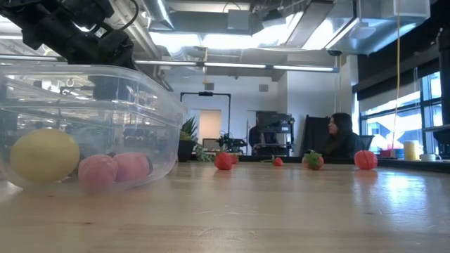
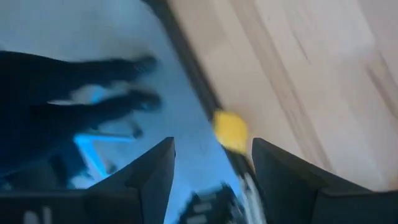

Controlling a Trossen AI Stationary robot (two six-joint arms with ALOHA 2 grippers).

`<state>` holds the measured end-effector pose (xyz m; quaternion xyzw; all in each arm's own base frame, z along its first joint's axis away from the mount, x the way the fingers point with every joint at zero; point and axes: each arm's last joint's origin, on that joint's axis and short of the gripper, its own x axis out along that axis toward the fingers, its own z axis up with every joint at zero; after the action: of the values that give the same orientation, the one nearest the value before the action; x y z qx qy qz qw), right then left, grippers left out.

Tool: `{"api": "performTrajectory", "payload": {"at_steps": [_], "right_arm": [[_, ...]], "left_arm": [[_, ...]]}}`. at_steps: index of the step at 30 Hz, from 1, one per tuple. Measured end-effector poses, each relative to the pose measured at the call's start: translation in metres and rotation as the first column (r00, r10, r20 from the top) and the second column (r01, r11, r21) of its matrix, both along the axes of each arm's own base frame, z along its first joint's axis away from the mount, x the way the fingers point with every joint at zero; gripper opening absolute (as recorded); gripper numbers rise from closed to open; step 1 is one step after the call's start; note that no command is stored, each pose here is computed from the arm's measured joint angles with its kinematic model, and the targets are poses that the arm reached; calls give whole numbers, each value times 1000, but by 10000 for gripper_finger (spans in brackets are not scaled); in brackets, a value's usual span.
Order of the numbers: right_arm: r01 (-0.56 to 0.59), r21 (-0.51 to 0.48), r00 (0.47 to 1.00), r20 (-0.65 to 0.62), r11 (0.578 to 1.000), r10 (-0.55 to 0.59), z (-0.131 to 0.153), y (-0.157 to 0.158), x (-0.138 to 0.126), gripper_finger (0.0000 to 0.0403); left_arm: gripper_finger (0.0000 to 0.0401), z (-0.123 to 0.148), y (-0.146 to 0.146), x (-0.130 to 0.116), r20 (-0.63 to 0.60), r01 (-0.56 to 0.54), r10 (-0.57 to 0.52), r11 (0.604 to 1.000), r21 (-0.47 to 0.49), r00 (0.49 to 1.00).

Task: Pick and placing Produce into tupperware
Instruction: Put the yellow lemon into the transparent bin

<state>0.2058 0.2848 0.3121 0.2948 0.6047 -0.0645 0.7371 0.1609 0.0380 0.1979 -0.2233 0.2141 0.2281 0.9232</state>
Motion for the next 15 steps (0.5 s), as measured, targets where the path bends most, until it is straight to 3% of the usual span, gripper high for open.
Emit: {"api": "performTrajectory", "payload": {"at_steps": [3,8,15], "right_arm": [[-35,-15,993,-109,999,33,-18,7,2,216],[-117,13,985,-128,993,117,-35,21,10,220],[-103,-17,981,-169,995,98,-47,24,12,281]], "left_arm": [[261,0,0,0,0,0,0,1000,0,1000],[261,0,0,0,0,0,0,1000,-1,1000],[261,0,0,0,1,-2,2,1000,-3,1000]]}}
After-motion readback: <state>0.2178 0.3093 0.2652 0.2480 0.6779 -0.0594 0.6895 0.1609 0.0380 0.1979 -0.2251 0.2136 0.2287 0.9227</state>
